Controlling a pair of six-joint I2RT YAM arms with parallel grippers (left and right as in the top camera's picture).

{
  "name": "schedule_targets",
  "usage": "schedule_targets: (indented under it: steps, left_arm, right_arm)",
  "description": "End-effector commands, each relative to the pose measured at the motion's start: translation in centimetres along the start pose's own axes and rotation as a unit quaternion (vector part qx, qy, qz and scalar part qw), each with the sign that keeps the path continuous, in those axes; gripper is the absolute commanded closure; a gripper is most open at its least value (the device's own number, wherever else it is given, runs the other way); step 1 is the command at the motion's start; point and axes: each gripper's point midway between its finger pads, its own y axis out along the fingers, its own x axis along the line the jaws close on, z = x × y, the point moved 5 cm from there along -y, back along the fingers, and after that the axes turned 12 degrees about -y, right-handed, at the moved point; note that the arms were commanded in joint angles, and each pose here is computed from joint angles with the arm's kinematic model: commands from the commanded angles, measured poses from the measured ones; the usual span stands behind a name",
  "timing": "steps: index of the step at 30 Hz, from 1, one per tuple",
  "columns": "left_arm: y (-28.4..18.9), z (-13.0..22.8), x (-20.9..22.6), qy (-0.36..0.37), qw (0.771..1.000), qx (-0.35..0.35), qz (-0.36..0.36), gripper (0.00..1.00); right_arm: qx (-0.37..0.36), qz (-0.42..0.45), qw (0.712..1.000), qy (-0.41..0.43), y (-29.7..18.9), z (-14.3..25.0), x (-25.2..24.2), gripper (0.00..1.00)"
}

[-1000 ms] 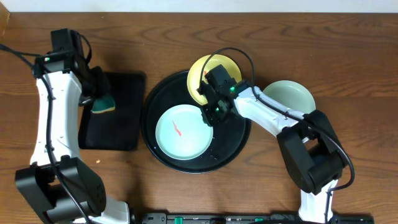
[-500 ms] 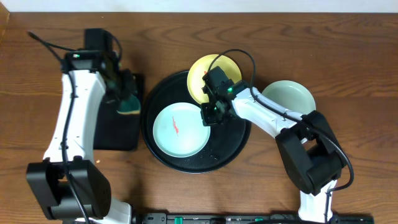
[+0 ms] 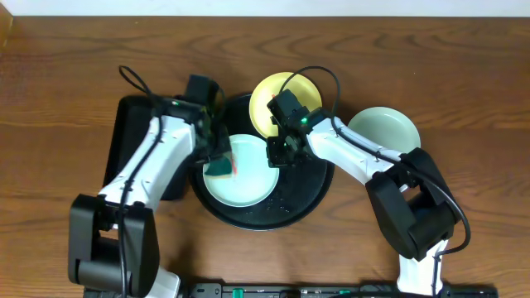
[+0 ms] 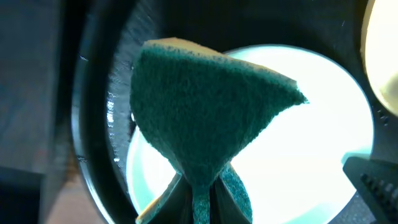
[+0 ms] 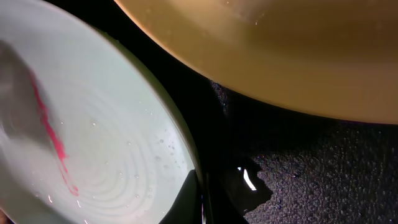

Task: Clean dirty plates on tray and stack at the side
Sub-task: 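Scrub the second mint plate with the sponge in the left gripper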

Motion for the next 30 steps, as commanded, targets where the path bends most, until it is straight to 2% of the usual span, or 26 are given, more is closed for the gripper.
schedule_targets:
  steps: [1,12,21,26,30]
  left_arm:
    - [1.1,0.8,0.1,-0.018,1.0,-0.002,-0.002,0.93]
    - [4.2,3.2,0.8,0.002,1.0,0.015,-0.012,0.93]
    - [5.8,5.0,-2.1,0.072,0.997,0.008,0.006,0.92]
    - [5.8,5.0,-2.4,0.08,0.997,0.005,0.01,0.93]
    - [5.7,3.6,-2.2,0.064,0.998,-0.016,0.017,0.93]
  right_arm:
    - [0.004,0.025,1.0,0.011,0.7,0.2,-0.6,0.99]
    - [0.001,0.027,1.0,0.009,0.7,0.1,-0.6,0.99]
    - [0.001,0.027,1.0,0.009,0.7,0.1,-0.5,0.99]
    - [0.001,0.027,1.0,0.009,0.7,0.1,-0.5,0.99]
    - [0.001,0.027,1.0,0.009,0.7,0.1,-0.5,0.99]
